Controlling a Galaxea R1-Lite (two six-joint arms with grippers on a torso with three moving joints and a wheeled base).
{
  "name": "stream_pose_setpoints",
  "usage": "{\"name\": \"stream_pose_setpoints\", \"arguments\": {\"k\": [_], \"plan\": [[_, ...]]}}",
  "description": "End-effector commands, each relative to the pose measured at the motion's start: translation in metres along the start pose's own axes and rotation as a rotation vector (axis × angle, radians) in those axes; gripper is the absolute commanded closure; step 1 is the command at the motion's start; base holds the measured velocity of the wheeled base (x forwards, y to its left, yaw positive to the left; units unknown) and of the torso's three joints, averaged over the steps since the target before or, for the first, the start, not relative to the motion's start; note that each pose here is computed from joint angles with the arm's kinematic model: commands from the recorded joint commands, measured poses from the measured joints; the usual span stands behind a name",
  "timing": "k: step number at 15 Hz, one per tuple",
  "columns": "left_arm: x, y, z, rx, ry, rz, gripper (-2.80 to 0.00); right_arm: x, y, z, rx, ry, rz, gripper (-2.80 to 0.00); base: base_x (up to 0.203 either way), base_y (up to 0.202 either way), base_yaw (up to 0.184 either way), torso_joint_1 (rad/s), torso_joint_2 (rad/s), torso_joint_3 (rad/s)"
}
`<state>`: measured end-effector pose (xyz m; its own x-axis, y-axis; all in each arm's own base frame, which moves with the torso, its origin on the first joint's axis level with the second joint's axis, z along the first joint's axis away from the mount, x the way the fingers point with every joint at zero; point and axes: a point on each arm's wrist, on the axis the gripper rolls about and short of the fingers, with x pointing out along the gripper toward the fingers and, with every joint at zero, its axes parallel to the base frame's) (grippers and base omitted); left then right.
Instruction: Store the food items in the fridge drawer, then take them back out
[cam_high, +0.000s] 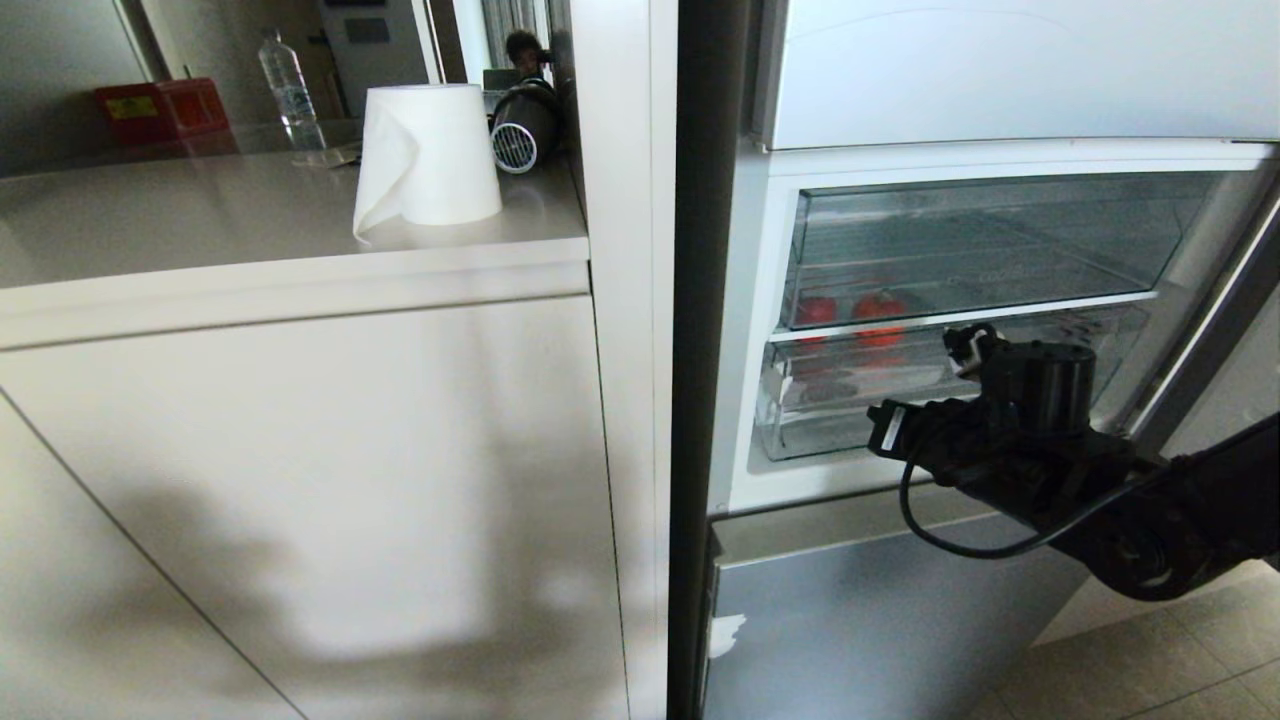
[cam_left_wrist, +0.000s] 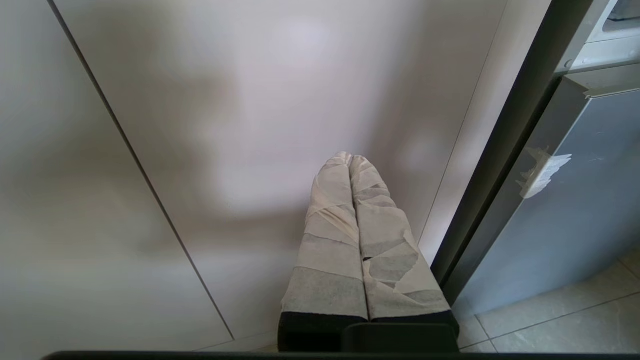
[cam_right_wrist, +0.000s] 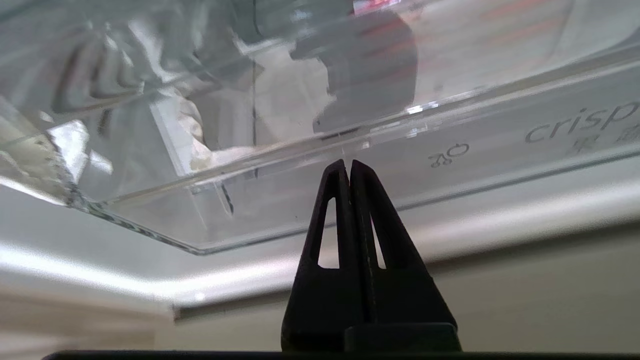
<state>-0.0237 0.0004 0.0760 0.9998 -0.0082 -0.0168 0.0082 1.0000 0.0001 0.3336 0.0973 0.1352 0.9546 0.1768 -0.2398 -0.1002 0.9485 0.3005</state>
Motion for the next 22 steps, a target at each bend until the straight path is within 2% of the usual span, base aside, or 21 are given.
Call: {"name": "stream_pose_setpoints", "arguments": {"k": [1,4,6,9,14,16,18,20,22], "plan": [[0.000,0.000,0.000,0.000,0.000,0.000,0.00,0.008,0.000,-0.003,0.000,-0.005,0.003,0.00,0.000,0.000,0.000,0.000,0.00,0.000],[0.000,0.000,0.000,0.000,0.000,0.000,0.00,-0.006,0.003,-0.003,-0.010,0.000,0.008,0.00,0.000,0.000,0.000,0.000,0.00,0.000],[0.000,0.000,0.000,0.000,0.000,0.000,0.00,-0.040,0.009,0.006,-0.017,-0.022,0.035,0.00,0.000,0.000,0.000,0.000,0.00,0.000],[0.000,0.000,0.000,0.000,0.000,0.000,0.00,-0.101,0.008,0.014,-0.031,-0.057,0.063,0.00,0.000,0.000,0.000,0.000,0.00,0.000],[0.000,0.000,0.000,0.000,0.000,0.000,0.00,-0.223,-0.015,0.007,-0.126,-0.163,0.087,0.00,0.000,0.000,0.000,0.000,0.00,0.000],[0.000,0.000,0.000,0.000,0.000,0.000,0.00,-0.268,-0.032,-0.009,-0.183,-0.222,0.060,0.00,0.000,0.000,0.000,0.000,0.00,0.000],[0.000,0.000,0.000,0.000,0.000,0.000,0.00,-0.297,-0.049,-0.040,-0.238,-0.243,0.001,0.00,0.000,0.000,0.000,0.000,0.00,0.000],[0.000,0.000,0.000,0.000,0.000,0.000,0.00,-0.311,-0.062,-0.073,-0.273,-0.185,-0.036,0.00,0.000,0.000,0.000,0.000,0.00,0.000],[0.000,0.000,0.000,0.000,0.000,0.000,0.00,-0.323,-0.068,-0.100,-0.311,-0.131,-0.028,0.00,0.000,0.000,0.000,0.000,0.00,0.000]]}}
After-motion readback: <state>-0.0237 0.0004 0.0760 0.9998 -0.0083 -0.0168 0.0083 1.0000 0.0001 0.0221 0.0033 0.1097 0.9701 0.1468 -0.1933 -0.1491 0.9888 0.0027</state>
